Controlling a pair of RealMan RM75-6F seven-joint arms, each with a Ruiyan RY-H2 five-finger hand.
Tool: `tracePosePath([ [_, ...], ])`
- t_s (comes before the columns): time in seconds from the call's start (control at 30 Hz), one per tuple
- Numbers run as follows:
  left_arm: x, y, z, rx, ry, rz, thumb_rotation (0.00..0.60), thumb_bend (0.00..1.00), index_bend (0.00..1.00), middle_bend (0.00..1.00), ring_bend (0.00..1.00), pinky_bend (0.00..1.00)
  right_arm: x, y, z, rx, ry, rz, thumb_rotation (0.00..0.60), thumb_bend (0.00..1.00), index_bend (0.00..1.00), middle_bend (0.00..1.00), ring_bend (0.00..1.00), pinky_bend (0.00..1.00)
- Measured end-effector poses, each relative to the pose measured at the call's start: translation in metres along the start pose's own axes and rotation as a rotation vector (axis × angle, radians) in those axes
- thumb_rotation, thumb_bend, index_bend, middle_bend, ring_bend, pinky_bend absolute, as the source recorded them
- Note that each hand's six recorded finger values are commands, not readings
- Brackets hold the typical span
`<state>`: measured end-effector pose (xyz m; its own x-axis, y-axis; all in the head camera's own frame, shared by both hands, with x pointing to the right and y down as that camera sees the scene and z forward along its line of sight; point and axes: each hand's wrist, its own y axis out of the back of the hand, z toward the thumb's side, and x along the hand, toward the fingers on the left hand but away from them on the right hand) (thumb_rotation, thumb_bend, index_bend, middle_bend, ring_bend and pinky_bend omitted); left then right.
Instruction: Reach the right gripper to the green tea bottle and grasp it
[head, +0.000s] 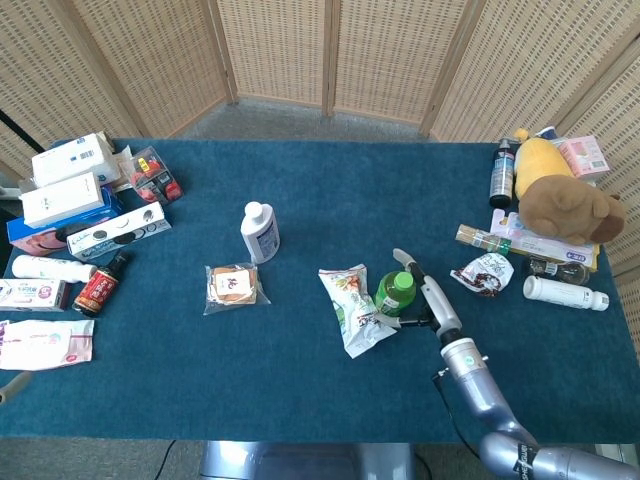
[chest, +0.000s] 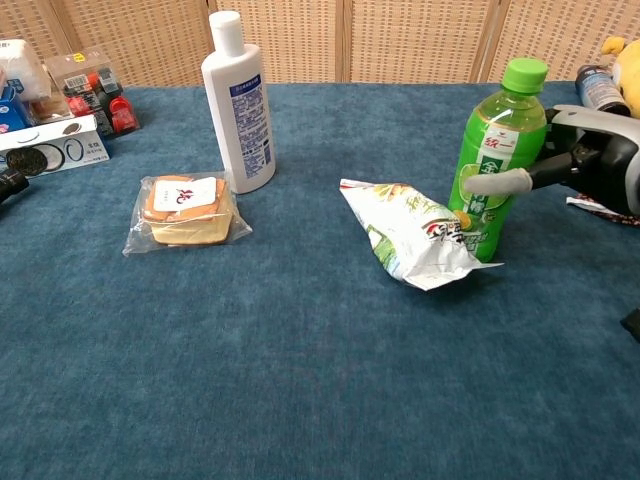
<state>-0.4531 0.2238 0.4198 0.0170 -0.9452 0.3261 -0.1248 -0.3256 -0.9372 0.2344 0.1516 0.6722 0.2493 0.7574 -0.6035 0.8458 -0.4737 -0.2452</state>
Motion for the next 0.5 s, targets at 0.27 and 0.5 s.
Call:
tracePosePath([
  [0.27,0.001,0.001,-0.002,-0.005,0.007,0.0,0.6,0.0,0.0,0.0,0.0,0.0,-0.004,-0.002,-0.012,-0.025,0.003,-0.102,0.6,0.03,0.59,0.68,0.55,0.69],
  [0.5,0.0,0.001,-0.001,-0.008,0.003,0.001,0.6,0.0,0.0,0.0,0.0,0.0,0.001,0.004,-0.007,-0.03,0.028,-0.122,0.6,0.04,0.6,0.68,0.55,0.69],
])
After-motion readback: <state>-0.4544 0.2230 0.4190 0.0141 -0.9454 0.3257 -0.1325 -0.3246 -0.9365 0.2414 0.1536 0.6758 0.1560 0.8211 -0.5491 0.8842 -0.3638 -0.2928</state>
